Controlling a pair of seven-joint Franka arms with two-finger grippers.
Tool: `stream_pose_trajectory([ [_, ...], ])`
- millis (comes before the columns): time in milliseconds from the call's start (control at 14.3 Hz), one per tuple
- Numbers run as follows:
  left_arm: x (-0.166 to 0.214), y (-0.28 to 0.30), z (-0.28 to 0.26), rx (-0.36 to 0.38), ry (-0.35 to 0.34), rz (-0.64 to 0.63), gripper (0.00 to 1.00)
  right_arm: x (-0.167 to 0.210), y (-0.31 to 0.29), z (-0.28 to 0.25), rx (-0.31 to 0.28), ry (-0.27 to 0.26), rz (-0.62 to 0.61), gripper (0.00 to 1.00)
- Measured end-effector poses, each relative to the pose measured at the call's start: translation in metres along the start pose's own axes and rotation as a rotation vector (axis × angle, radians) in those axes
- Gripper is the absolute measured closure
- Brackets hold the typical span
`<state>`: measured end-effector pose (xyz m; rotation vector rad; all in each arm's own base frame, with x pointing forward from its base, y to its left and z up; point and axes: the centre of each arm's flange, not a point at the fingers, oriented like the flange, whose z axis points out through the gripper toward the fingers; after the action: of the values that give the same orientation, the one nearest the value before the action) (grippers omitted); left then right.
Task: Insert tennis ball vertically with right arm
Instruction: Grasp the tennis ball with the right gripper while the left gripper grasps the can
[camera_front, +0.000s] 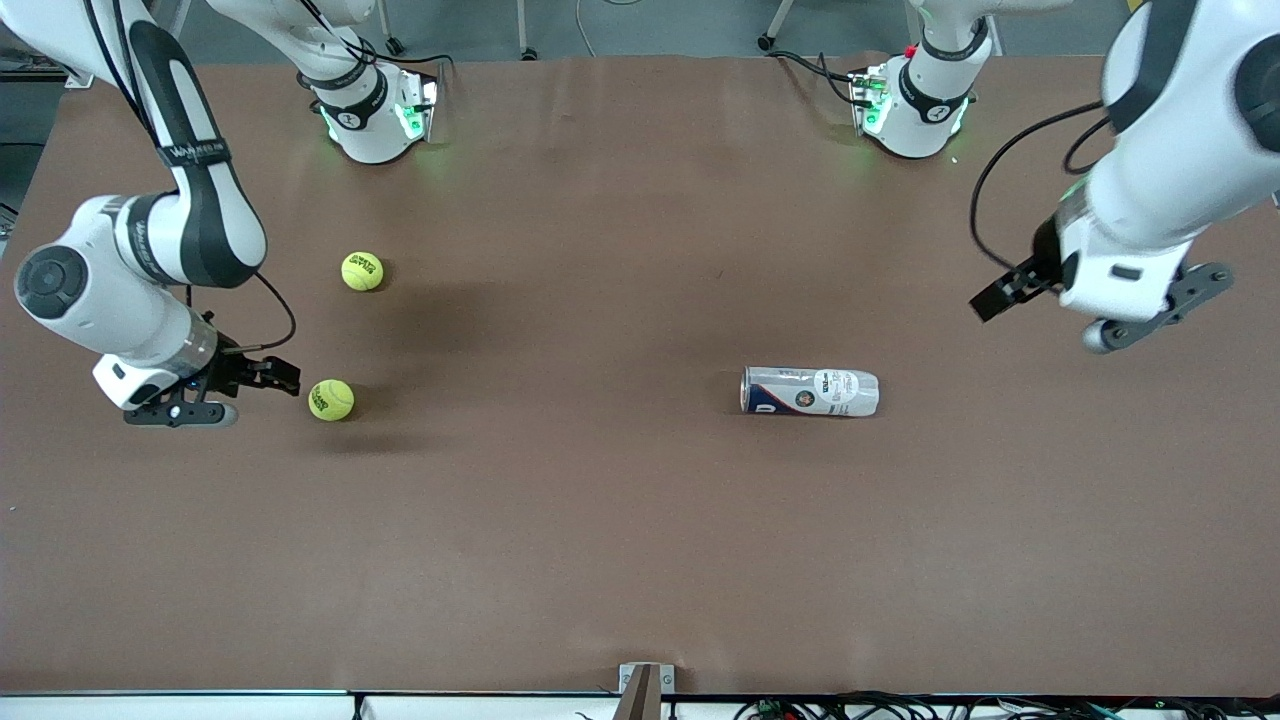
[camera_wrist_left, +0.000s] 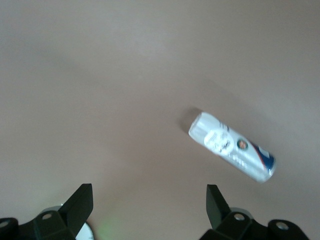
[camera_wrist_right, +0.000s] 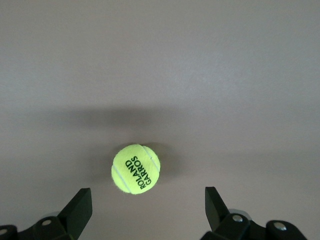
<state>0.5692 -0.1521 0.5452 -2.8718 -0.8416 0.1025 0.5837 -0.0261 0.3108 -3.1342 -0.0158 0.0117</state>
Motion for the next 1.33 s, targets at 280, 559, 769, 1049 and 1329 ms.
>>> stream_pose_trajectory([
  [280,-0.023,0.067,0.056,0.096,0.075,-0.256,0.0,0.001,-0.005,0.04,0.006,-0.039,-0.009,0.0],
  [559,-0.051,0.126,0.126,0.191,0.254,-0.498,0.0,0.002,-0.014,0.068,0.01,-0.055,-0.023,0.0],
  [769,-0.074,0.156,0.174,0.227,0.368,-0.606,0.0,0.002,-0.018,0.083,0.011,-0.06,-0.028,0.0],
  [1049,-0.105,0.19,0.214,0.223,0.431,-0.706,0.0,0.002,-0.019,0.098,0.013,-0.064,-0.029,0.0],
  [1329,-0.119,0.218,0.247,0.224,0.505,-0.74,0.0,0.003,-0.023,0.111,0.014,-0.05,-0.036,0.0],
])
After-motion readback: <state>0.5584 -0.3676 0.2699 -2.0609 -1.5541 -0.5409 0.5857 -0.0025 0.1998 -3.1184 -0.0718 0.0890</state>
